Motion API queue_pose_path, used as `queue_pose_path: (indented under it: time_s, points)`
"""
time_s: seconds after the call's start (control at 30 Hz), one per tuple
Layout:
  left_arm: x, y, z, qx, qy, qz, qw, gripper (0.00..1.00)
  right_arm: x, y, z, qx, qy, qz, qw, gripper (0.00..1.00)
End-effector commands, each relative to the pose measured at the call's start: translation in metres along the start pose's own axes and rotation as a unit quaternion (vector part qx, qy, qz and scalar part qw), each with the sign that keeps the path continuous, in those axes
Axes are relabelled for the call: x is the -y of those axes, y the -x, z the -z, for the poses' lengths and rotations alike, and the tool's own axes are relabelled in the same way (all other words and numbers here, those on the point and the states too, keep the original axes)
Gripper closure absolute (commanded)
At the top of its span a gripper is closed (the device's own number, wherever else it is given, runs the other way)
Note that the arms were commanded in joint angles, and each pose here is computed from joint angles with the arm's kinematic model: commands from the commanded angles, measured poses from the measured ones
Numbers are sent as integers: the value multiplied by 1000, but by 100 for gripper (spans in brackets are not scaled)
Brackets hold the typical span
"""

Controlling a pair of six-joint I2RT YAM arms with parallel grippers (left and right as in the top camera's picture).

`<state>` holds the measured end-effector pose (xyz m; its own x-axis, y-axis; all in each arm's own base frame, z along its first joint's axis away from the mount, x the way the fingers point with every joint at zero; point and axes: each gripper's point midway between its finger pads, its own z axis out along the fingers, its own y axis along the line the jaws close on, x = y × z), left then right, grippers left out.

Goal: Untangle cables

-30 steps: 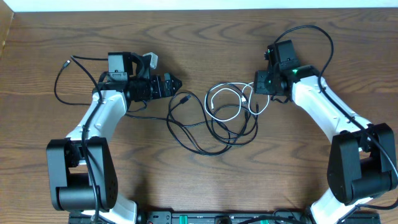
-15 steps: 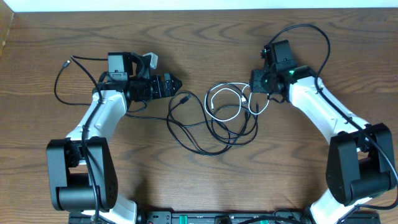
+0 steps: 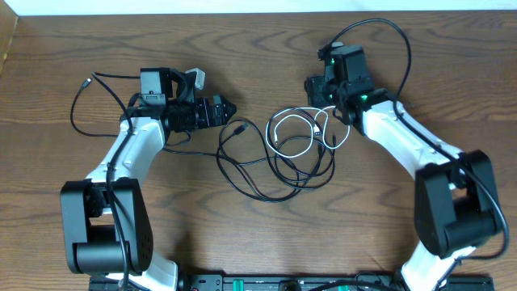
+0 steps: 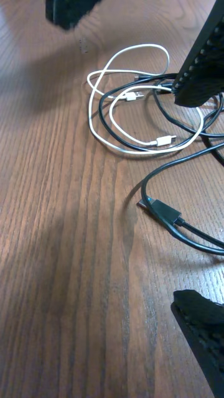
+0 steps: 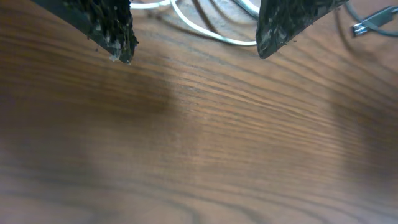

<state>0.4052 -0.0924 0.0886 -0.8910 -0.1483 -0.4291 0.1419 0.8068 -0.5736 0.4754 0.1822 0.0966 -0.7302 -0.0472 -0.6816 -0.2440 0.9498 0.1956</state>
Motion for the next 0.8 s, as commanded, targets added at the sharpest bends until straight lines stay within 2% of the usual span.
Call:
queue_pose_path:
  time_s: [0.0,0.2,0.3,0.47,0.77]
  points:
    - [-1,8,1,7,5,-8,1000,0,1,-30,-32,-37,9,6,999,41]
    - [-1,8,1,7,5,-8,1000,0,-28,-53,-47,-71,106,1,992,38]
    - [-1,8,1,7,5,-8,1000,0,-45,-60,-41,-84,158,33,983,35]
    - [-1,8,1,7,5,-8,1000,0,-48,-81,-35,-120,177,71,974,31]
    - [-1,8,1,7,5,-8,1000,0,-81,-59,2,-95,266,84,956,32]
